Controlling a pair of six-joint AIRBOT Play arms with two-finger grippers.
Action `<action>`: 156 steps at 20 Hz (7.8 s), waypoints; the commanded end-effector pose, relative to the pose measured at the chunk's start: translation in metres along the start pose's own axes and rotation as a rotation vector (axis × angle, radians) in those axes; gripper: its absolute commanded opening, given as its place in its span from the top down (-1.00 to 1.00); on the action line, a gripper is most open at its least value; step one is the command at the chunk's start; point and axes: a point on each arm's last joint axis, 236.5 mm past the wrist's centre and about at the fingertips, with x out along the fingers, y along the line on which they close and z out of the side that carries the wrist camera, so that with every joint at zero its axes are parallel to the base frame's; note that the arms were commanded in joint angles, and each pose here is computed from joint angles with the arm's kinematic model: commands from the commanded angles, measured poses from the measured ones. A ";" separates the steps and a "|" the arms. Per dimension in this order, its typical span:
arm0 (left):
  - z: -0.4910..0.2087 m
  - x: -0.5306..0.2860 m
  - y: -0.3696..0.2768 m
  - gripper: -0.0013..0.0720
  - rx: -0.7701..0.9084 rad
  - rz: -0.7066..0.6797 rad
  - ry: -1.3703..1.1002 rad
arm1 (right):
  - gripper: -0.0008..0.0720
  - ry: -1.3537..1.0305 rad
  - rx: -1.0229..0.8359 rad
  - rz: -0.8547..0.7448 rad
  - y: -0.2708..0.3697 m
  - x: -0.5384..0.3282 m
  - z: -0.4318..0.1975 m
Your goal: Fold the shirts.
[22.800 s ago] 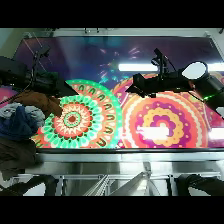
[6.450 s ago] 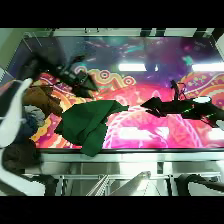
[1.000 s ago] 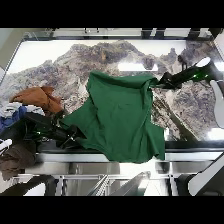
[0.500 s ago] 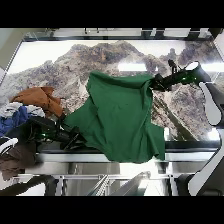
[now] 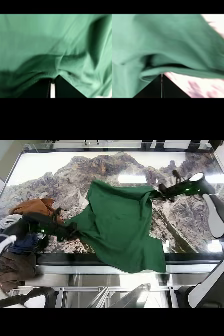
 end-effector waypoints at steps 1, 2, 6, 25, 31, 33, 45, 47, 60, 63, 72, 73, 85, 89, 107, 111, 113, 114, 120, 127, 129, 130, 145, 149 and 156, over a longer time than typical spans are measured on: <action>0.057 -0.011 -0.008 0.88 0.101 0.047 -0.003 | 0.94 0.010 0.024 -0.163 -0.042 -0.043 -0.005; 0.065 -0.012 -0.014 0.88 0.108 0.035 0.018 | 0.94 0.004 0.028 -0.176 -0.046 -0.054 -0.005; 0.068 -0.006 -0.025 0.88 0.137 0.018 0.095 | -0.40 -0.088 0.109 -0.007 -0.020 -0.056 0.018; 0.086 -0.015 -0.022 0.88 0.122 0.014 0.061 | 0.94 -0.005 0.311 0.010 -0.063 -0.028 0.004; 0.168 -0.044 -0.037 0.88 0.155 0.000 -0.100 | 0.94 0.055 0.216 -0.218 -0.079 -0.073 -0.058; 0.188 -0.046 -0.040 0.88 0.161 -0.004 -0.133 | 0.94 0.009 0.222 -0.233 -0.075 -0.080 -0.087; 0.186 -0.061 -0.045 0.76 0.224 -0.036 0.040 | -0.90 -0.142 0.336 -0.262 -0.073 -0.081 -0.246; 0.164 -0.073 -0.039 -0.87 0.201 -0.032 0.091 | -0.93 -0.138 0.302 -0.277 -0.069 -0.092 -0.251; -0.082 -0.029 0.051 -0.93 -0.102 0.010 -0.112 | -0.56 -0.365 0.394 -0.367 -0.107 -0.152 -0.286; -0.094 -0.023 0.054 -0.93 -0.121 0.003 -0.141 | -0.56 -0.266 0.431 -0.288 -0.114 -0.132 -0.273; -0.069 0.002 0.035 -0.93 -0.095 -0.073 -0.045 | -0.56 -0.126 0.494 -0.200 -0.130 -0.099 -0.259; -0.068 0.010 0.033 -0.93 -0.083 -0.072 -0.011 | -0.56 -0.130 0.477 -0.201 -0.130 -0.100 -0.257; -0.089 0.038 0.011 0.88 0.034 -0.124 0.266 | -0.39 -0.042 0.253 -0.136 -0.130 -0.122 -0.187; -0.086 0.023 0.015 0.88 -0.026 -0.169 0.268 | -0.40 -0.028 0.226 -0.134 -0.151 -0.114 -0.161; -0.081 0.021 0.017 0.88 -0.043 -0.179 0.251 | 0.93 0.414 0.199 0.203 -0.102 -0.077 -0.234; -0.050 -0.018 -0.048 0.88 0.119 -0.372 0.166 | 0.93 0.158 0.045 0.555 -0.002 -0.124 -0.178; -0.034 -0.082 -0.117 0.88 0.343 -0.513 0.044 | 0.93 -0.109 -0.175 0.745 0.077 -0.193 -0.146; -0.035 -0.121 -0.152 0.88 0.484 -0.559 -0.025 | 0.93 -0.243 -0.290 0.798 0.116 -0.233 -0.141; -0.155 -0.416 -0.334 0.88 1.301 -0.333 -0.983 | 0.93 -1.216 -0.960 0.689 0.322 -0.472 -0.244; -0.184 -0.515 -0.333 0.88 1.205 0.214 -1.411 | 0.93 -1.603 -1.264 0.204 0.403 -0.536 -0.301; -0.154 -0.479 -0.316 0.88 1.152 0.041 -1.192 | 0.93 -1.528 -1.203 0.124 0.384 -0.522 -0.280; -0.134 -0.453 -0.303 0.88 1.110 -0.030 -1.046 | 0.93 -1.473 -1.167 0.099 0.370 -0.512 -0.267; 0.151 -0.175 -0.091 0.88 0.499 -0.258 -0.291 | 0.93 -0.805 -0.201 -0.006 0.000 -0.181 -0.064; 0.179 -0.145 -0.076 0.88 0.436 -0.282 -0.211 | 0.93 -0.743 -0.131 0.039 -0.028 -0.148 -0.033; 0.160 -0.100 -0.020 0.89 0.278 -0.199 -0.024 | 0.93 -0.613 -0.126 0.034 -0.048 -0.113 -0.041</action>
